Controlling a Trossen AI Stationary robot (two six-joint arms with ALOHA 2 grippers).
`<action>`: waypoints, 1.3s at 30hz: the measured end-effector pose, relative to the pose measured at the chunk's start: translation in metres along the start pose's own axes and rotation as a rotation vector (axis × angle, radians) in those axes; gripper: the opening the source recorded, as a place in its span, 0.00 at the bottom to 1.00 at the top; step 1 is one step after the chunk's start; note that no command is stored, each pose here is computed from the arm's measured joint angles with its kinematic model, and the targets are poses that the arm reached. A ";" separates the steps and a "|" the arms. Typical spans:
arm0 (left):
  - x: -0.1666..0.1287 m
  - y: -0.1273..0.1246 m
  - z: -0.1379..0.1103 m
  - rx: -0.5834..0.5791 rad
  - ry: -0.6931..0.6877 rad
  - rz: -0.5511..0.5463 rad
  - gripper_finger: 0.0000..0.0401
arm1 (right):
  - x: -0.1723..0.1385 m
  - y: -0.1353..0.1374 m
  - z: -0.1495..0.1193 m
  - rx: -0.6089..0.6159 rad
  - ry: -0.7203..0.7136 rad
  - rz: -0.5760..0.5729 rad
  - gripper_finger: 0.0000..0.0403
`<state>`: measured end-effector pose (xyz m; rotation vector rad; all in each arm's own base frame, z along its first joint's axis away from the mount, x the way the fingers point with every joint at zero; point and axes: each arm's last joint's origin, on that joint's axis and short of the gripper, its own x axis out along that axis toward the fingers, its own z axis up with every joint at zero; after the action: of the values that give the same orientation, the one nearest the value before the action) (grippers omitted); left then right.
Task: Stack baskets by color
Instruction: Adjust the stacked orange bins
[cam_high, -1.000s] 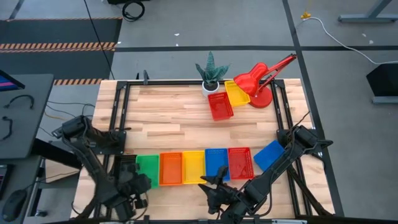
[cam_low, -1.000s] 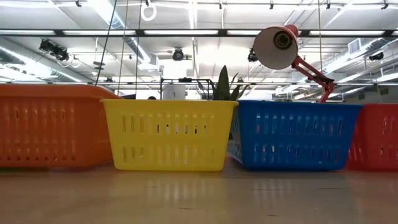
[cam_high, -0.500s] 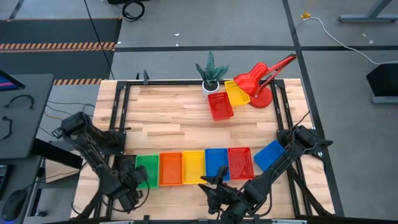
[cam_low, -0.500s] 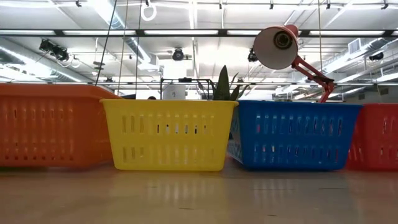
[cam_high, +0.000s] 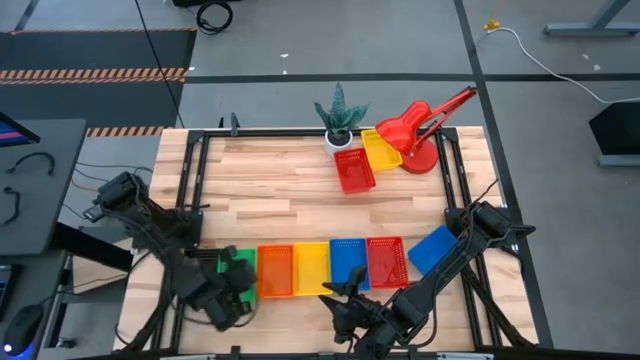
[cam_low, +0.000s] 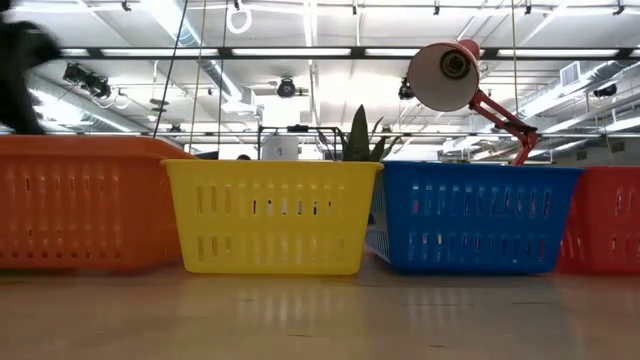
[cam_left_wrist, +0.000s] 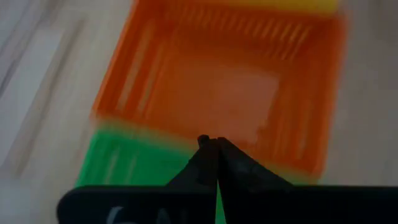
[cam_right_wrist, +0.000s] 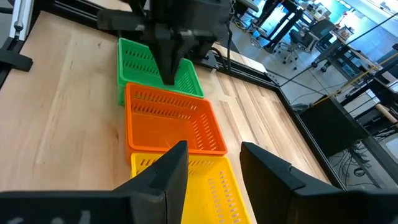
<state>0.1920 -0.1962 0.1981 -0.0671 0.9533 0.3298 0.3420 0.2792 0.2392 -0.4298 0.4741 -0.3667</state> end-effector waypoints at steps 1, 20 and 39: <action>0.005 -0.001 0.009 0.010 -0.024 -0.026 0.01 | 0.000 0.000 0.000 0.000 0.000 0.000 0.38; 0.087 0.009 0.071 0.191 -0.020 -0.224 0.01 | -0.003 0.002 -0.001 0.009 0.000 0.008 0.38; 0.066 0.014 0.031 0.181 0.236 -0.058 0.02 | -0.021 -0.042 -0.040 0.041 0.459 0.017 0.25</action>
<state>0.2477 -0.1603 0.1639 0.0327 1.2086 0.1831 0.2944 0.2405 0.2348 -0.2994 0.9148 -0.4596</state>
